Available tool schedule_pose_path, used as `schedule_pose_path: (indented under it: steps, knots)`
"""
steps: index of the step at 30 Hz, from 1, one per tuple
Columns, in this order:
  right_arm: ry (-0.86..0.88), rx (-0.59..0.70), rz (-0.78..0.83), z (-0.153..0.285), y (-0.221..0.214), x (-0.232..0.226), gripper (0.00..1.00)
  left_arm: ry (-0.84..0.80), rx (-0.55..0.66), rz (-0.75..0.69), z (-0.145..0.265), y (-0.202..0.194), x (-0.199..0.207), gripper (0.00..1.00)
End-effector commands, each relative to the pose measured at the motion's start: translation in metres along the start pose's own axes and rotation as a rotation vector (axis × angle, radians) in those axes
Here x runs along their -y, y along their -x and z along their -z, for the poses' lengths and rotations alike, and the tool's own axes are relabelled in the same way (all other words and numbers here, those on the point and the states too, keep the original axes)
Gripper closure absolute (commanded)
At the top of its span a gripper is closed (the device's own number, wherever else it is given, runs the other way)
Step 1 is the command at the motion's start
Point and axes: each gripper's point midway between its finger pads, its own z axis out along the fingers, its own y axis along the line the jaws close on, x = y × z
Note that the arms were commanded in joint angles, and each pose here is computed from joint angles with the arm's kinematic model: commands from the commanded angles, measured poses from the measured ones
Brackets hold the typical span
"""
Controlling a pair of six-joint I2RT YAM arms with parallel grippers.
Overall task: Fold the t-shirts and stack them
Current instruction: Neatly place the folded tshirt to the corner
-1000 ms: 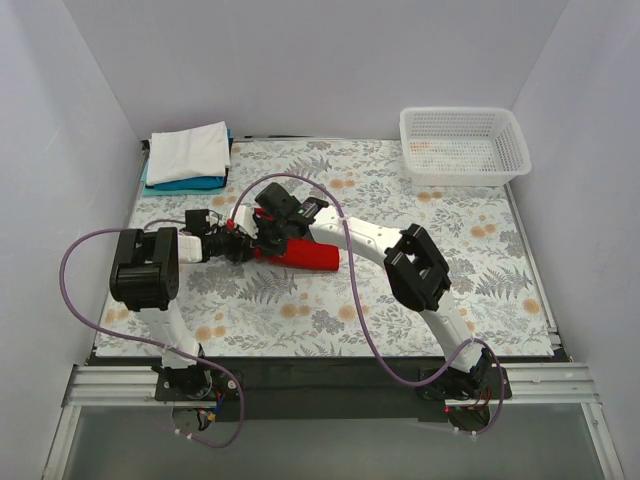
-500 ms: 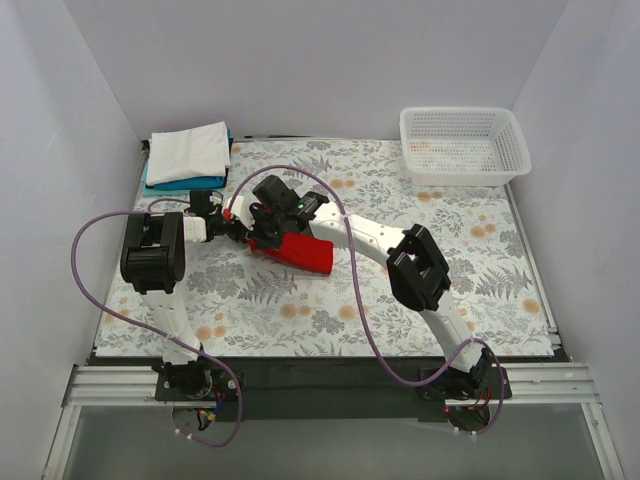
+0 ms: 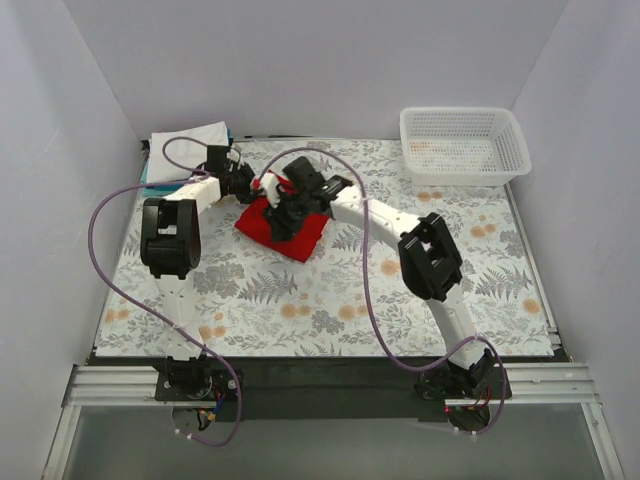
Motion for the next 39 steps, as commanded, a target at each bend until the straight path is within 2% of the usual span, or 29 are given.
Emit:
schedule_pose_path:
  steps: [1,4,8,10,15,30,39]
  knots:
    - [0.018,0.111,-0.238,0.073,-0.003,0.051,0.48,0.154,0.05,-0.246,0.007,0.038,-0.012,1.0]
    - [-0.014,0.12,-0.348,0.106,-0.032,0.079,0.46,0.183,0.119,-0.378,0.01,0.072,0.005,1.0]
    - [-0.07,0.12,-0.403,0.136,-0.058,0.099,0.38,0.218,0.202,-0.476,0.004,0.111,0.02,1.0]
    - [-0.092,0.104,-0.434,0.144,-0.074,0.106,0.37,0.218,0.277,-0.52,0.011,0.138,0.042,1.0]
    - [-0.116,0.093,-0.45,0.154,-0.088,0.11,0.36,0.218,0.392,-0.651,0.028,0.175,0.071,1.0]
    - [-0.128,0.071,-0.444,0.158,-0.092,0.11,0.36,0.29,0.601,-0.834,0.105,0.212,0.12,1.0]
    - [-0.119,0.051,-0.463,0.157,-0.103,0.102,0.36,0.291,0.641,-0.856,0.13,0.213,0.135,1.0]
